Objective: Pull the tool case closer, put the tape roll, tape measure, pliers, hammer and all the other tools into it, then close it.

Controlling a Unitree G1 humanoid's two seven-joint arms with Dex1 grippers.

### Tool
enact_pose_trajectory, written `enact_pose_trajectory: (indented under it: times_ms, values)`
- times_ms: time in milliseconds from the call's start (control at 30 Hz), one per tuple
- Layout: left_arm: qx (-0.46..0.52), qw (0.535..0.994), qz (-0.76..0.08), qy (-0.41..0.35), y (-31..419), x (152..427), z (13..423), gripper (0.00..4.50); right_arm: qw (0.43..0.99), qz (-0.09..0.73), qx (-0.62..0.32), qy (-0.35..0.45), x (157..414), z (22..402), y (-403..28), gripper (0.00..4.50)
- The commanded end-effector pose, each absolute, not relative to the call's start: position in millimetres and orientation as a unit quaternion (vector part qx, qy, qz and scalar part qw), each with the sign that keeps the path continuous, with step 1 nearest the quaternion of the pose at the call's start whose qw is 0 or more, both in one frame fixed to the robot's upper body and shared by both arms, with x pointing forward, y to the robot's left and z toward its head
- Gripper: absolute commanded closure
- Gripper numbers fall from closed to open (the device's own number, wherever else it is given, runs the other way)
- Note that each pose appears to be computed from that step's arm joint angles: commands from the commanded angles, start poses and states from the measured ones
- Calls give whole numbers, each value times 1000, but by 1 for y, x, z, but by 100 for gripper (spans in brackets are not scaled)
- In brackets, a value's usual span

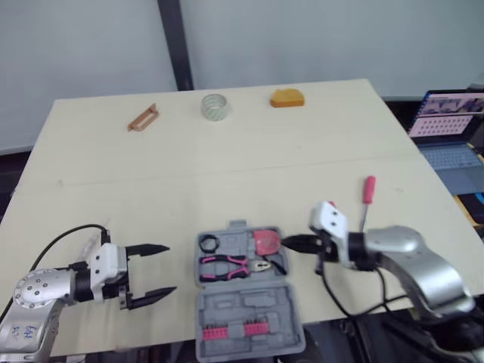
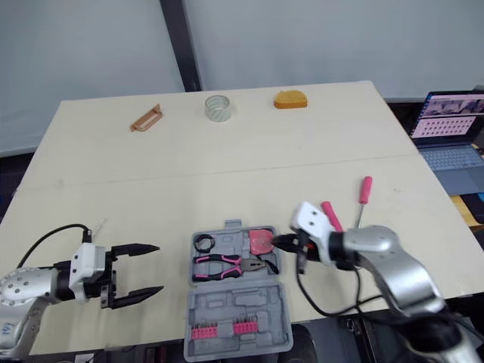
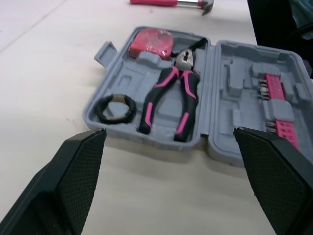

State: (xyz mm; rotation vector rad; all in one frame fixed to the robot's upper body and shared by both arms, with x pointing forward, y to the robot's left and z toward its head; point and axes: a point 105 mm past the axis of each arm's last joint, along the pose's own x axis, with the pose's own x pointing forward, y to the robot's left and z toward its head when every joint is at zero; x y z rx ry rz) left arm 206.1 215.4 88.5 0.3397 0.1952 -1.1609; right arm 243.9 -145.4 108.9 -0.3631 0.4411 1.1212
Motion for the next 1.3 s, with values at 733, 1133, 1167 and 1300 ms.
enact_pose_trajectory:
  times_ms: [733, 1133, 1167, 1300]
  values:
    - [159, 842, -495, 144, 204, 205, 88, 90, 839, 455, -169, 245, 219, 87, -190, 237]
    - [191, 811, -518, 193, 195, 199, 67, 445, 836, 444, -179, 267, 234, 62, -168, 450]
    - [196, 810, -517, 196, 195, 200, 63, 445, 835, 445, -180, 270, 235, 59, -166, 450]
    - [194, 800, -532, 197, 185, 203, 55, 445, 832, 449, -178, 273, 238, 51, -155, 450]
